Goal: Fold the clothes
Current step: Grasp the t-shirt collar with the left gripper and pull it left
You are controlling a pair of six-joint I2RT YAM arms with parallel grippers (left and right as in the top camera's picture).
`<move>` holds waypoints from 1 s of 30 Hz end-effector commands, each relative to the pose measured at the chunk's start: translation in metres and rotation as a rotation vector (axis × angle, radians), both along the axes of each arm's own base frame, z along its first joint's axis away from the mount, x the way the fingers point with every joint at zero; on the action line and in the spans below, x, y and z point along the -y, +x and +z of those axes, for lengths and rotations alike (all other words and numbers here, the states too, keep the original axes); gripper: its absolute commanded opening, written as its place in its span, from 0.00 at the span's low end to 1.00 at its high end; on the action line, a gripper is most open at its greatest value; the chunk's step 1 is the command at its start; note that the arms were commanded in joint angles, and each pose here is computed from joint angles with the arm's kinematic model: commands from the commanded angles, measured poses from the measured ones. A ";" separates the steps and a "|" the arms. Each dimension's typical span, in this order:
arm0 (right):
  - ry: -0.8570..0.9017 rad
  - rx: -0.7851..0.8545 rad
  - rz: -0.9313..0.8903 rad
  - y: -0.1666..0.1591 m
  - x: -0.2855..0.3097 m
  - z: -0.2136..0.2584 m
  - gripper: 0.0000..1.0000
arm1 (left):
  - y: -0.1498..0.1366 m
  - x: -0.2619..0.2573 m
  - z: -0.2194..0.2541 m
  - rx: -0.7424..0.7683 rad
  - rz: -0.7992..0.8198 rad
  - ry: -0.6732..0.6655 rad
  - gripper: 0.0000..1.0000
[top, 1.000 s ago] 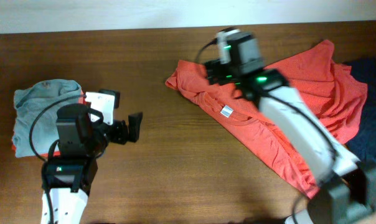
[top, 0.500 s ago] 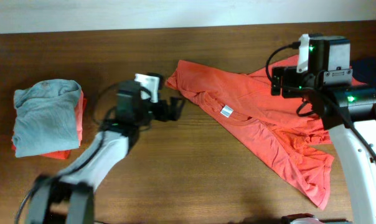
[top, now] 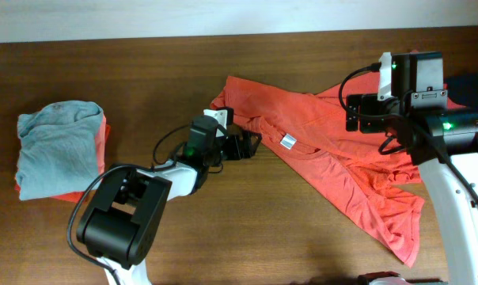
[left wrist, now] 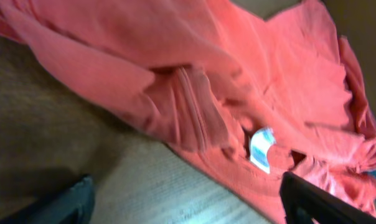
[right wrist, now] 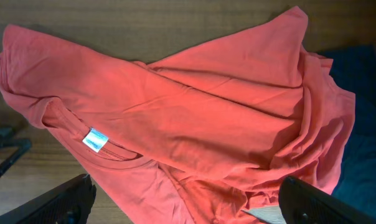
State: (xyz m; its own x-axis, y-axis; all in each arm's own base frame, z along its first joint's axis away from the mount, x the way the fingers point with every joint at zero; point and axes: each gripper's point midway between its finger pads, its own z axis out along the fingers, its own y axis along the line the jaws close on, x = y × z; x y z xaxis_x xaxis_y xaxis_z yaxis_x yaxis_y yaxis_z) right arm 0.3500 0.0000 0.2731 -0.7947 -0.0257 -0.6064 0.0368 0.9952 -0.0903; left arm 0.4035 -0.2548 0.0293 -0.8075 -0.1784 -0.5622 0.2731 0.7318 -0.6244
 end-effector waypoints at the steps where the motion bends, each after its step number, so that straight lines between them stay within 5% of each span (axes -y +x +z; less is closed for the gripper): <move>1: -0.002 0.007 -0.019 -0.002 0.004 0.004 0.99 | 0.006 -0.002 -0.014 -0.030 0.062 0.005 0.89; 11: -0.005 -0.029 -0.019 -0.009 0.005 -0.001 0.99 | 0.021 0.017 -0.013 0.031 0.070 0.012 0.77; 14: -0.005 -0.032 -0.020 -0.010 0.005 -0.002 0.98 | 0.028 0.018 -0.007 0.052 0.084 0.011 0.66; 15: -0.005 -0.033 -0.019 -0.010 0.005 -0.002 0.99 | 0.030 0.019 -0.004 0.060 0.084 0.007 0.61; 18: -0.005 -0.034 -0.019 -0.010 0.005 -0.002 0.99 | 0.036 0.022 0.005 0.088 0.084 -0.009 0.20; 20: -0.005 -0.034 -0.019 -0.010 0.005 -0.002 1.00 | 0.039 0.022 0.008 0.095 0.087 -0.013 0.03; 30: -0.007 -0.044 -0.020 -0.012 0.005 -0.003 0.98 | 0.072 -0.056 0.004 0.047 0.218 -0.014 0.00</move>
State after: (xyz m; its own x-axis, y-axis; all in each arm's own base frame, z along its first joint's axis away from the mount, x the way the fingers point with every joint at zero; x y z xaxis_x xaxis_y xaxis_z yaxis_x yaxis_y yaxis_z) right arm 0.3386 -0.0008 0.2649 -0.8283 -0.0279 -0.5596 0.0316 0.9948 -0.0963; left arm 0.4532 -0.2376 0.0292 -0.7499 -0.2975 -0.5909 0.1862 0.7622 -0.6200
